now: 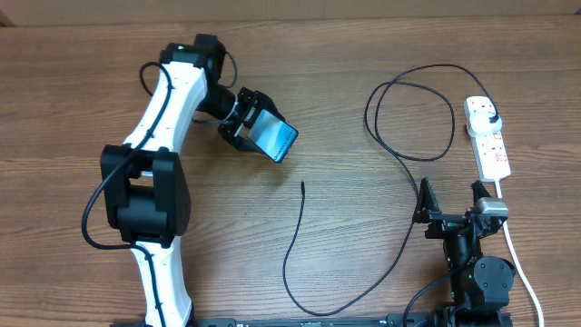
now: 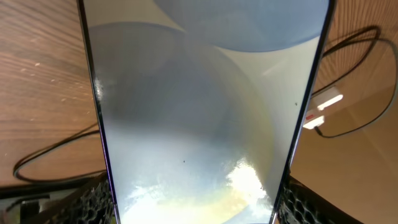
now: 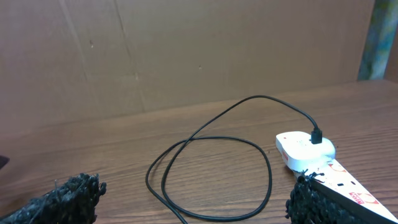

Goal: Plug charger to phone and switch on socket
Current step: 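Carry the phone with the left gripper toward the table center, then move the right gripper toward the phone held by the left gripper, then close the right gripper on the phone's free edge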

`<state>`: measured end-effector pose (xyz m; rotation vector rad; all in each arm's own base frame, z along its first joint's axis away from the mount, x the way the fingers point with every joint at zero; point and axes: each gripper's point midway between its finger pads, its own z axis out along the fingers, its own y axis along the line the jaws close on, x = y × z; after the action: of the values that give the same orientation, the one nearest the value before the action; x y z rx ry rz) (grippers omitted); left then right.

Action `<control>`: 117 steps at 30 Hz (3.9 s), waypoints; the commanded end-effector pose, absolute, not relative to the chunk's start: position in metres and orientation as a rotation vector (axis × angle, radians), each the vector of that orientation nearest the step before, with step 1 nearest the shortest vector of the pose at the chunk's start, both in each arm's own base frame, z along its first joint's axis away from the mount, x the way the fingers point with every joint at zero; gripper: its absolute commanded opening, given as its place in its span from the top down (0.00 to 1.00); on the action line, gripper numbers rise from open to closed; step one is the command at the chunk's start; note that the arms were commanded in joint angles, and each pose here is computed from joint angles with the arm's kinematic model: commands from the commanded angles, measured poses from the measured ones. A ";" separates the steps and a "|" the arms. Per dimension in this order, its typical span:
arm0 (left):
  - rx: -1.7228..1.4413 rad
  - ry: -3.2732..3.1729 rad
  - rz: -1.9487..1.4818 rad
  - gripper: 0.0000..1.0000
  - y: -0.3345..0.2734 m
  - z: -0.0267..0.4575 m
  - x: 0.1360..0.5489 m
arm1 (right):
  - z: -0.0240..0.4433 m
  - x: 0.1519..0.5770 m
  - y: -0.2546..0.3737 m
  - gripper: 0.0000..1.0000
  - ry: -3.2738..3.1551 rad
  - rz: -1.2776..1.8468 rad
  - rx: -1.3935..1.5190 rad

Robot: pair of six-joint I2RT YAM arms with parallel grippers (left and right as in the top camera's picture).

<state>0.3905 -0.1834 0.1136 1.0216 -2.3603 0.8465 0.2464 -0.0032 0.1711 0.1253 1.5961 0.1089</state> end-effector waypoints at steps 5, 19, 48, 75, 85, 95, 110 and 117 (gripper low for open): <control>0.938 -2.428 0.866 0.96 -0.201 0.117 0.393 | 0.171 0.246 -0.001 0.00 1.588 0.115 0.118; 1.013 -2.380 0.840 0.96 -0.212 0.117 0.392 | 0.192 0.245 0.012 0.00 1.507 0.178 0.051; 1.037 -2.376 0.871 0.96 -0.215 0.118 0.399 | 0.334 0.232 0.018 0.00 1.708 0.220 0.055; 1.037 -2.375 0.870 0.96 -0.215 0.118 0.399 | 0.210 0.358 0.126 0.00 2.419 1.310 0.293; 1.141 -2.298 0.822 0.96 -0.222 0.118 0.395 | 0.183 0.358 0.147 0.00 2.515 1.360 0.332; 1.243 -2.213 0.741 0.96 -0.243 0.117 0.384 | 0.176 0.350 0.171 0.00 2.565 1.297 0.254; 1.296 -2.139 0.682 0.96 -0.284 0.119 0.367 | 0.163 0.350 0.164 0.00 2.614 1.182 0.306; 1.275 -2.148 0.684 0.96 -0.299 0.119 0.361 | 0.148 0.339 0.154 0.00 2.694 1.085 0.358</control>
<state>0.3623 -0.2880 0.1112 1.2716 -2.1782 0.6728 0.3347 0.1567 0.1447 0.3784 2.7027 1.1322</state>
